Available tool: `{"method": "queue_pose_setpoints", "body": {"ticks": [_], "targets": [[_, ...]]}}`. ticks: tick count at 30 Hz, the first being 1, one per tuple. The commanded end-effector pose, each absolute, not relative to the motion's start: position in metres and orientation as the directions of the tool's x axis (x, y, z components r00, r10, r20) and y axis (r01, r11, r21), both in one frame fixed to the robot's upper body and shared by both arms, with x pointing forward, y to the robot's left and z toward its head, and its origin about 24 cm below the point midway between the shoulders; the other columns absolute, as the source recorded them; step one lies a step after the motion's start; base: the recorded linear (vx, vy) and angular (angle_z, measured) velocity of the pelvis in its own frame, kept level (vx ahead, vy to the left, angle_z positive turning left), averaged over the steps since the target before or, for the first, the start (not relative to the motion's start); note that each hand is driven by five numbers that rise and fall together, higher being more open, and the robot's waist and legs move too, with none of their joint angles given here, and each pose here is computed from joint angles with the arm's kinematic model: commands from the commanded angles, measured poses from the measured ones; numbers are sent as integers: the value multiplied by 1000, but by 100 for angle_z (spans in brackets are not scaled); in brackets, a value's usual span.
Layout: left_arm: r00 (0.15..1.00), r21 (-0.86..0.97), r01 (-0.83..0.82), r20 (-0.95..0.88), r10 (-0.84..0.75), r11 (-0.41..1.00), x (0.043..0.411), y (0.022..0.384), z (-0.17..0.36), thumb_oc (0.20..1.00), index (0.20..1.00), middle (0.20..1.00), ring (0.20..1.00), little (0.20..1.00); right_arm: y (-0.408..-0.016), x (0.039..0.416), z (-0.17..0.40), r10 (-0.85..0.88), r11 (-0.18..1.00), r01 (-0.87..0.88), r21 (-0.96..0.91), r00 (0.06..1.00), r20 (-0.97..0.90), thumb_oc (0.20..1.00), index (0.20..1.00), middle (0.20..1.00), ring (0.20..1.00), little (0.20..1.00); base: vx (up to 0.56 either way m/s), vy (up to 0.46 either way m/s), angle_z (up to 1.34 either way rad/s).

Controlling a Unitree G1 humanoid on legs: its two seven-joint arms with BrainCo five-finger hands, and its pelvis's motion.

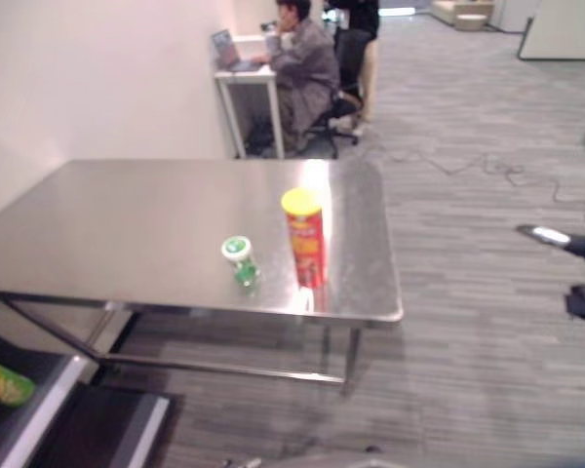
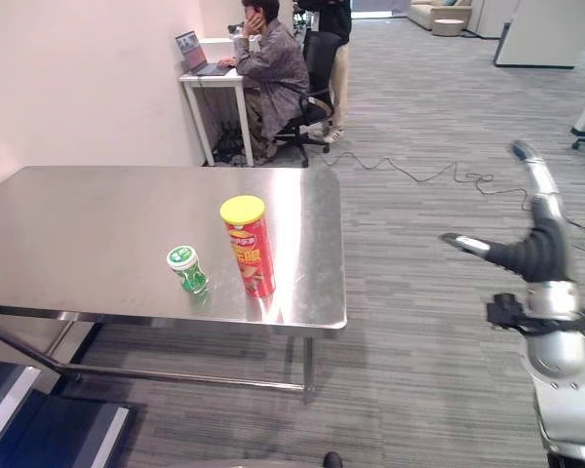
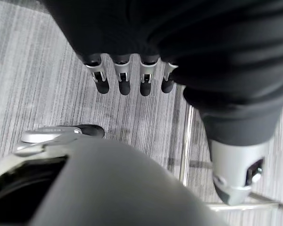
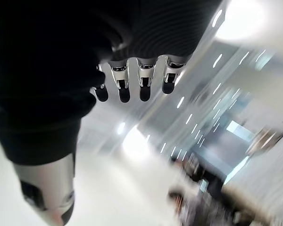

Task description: Put the goods on the table back onto the shelves and tidy them up.

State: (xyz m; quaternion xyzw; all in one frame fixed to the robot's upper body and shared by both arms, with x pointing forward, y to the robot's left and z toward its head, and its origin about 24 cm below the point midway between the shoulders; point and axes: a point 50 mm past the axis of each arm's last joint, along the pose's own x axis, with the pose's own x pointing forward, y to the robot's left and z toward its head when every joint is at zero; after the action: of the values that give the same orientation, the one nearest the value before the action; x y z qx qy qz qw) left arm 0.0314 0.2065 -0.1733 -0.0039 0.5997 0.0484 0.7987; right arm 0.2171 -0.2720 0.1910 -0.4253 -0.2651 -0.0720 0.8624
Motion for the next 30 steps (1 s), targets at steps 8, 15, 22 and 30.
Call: {"method": "queue_pose_setpoints", "body": {"ticks": [8, 15, 22, 30], "targets": [[346, 78, 5, -936, 71, 997, 61, 213, -170, 1000, 1000, 1000, 1000, 1000, -240, 246, 236, 348, 626, 250, -739, 758, 551, 1000, 1000, 1000, 1000, 1000, -10, 2, 9], [344, 83, -18, -935, 84, 996, 60, 217, -169, 1000, 1000, 1000, 1000, 1000, -222, 255, 246, 443, 635, 169, -754, 720, 534, 1000, 1000, 1000, 1000, 1000, -3, 2, 11], [353, 82, -17, -932, 83, 996, 62, 217, -168, 1000, 1000, 1000, 1000, 1000, -207, 258, 250, 492, 608, 159, -778, 693, 527, 1000, 1000, 1000, 1000, 1000, -4, 2, 4], [390, 79, 13, -918, 68, 997, 72, 213, -167, 1000, 1000, 1000, 1000, 1000, -202, 263, 266, 484, 630, 204, -750, 652, 584, 1000, 1000, 1000, 1000, 1000, -75, 43, 1]]}}
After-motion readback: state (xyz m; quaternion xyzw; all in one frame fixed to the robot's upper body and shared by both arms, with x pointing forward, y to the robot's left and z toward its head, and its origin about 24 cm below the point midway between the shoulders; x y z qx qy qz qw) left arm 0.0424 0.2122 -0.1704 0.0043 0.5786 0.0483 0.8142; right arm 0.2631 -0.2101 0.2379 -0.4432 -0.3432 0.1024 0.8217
